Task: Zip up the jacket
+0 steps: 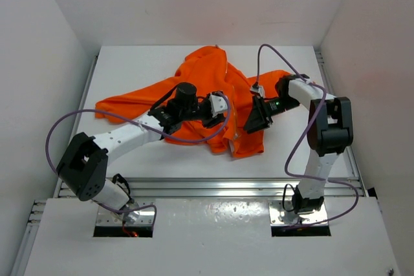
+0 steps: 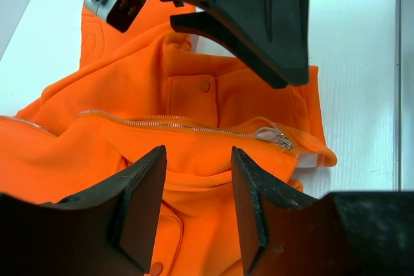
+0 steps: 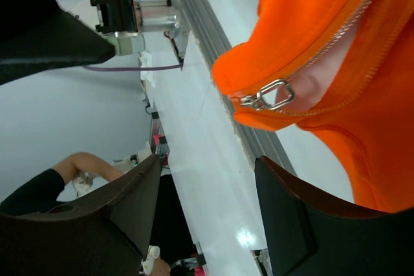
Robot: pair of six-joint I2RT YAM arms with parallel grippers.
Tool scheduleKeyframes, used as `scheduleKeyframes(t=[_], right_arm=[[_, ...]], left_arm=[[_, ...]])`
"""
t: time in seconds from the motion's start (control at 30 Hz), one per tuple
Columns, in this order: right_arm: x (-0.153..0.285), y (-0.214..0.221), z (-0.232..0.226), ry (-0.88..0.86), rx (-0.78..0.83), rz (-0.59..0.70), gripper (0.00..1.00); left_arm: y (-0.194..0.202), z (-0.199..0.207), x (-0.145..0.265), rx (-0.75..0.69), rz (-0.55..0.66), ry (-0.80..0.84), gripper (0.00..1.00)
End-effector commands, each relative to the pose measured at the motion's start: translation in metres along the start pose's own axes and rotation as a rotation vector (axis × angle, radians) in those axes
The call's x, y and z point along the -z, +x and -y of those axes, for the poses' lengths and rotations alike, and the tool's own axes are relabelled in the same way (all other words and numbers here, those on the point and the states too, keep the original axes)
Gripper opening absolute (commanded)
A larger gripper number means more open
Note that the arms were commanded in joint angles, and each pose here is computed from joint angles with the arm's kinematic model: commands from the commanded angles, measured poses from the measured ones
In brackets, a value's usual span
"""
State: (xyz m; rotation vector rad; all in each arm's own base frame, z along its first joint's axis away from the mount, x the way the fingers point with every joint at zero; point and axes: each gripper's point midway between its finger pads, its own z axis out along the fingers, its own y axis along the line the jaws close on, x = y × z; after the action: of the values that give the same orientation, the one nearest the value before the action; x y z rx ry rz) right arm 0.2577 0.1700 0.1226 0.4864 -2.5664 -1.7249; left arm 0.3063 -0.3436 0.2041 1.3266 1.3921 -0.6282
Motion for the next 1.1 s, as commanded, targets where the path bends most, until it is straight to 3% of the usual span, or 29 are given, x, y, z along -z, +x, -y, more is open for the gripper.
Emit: scheduleKeyframes(t=[0.0,0.27,0.6,1.07], right_arm=[[-0.005,-0.009,0.011,0.017,0.018,0.013,0.62],[-0.011,-0.029,0.016,0.047,0.035,-0.004,0.62],[-0.029,-0.033,0.024,0.016,0.032,-0.048,0.45],[-0.035,-0.037,0.036,-0.006,0.012,-0.058,0.49]], left_arm=[[-0.023,0.001,0.005,-0.030,0.062,-0.002,0.50],[-0.027,0.002,0.007,-0.044,0.073,0.003,0.50],[-0.027,0.003,0.009,-0.053,0.073,0.002,0.50],[-0.026,0.004,0.011,-0.053,0.073,0.002,0.50]])
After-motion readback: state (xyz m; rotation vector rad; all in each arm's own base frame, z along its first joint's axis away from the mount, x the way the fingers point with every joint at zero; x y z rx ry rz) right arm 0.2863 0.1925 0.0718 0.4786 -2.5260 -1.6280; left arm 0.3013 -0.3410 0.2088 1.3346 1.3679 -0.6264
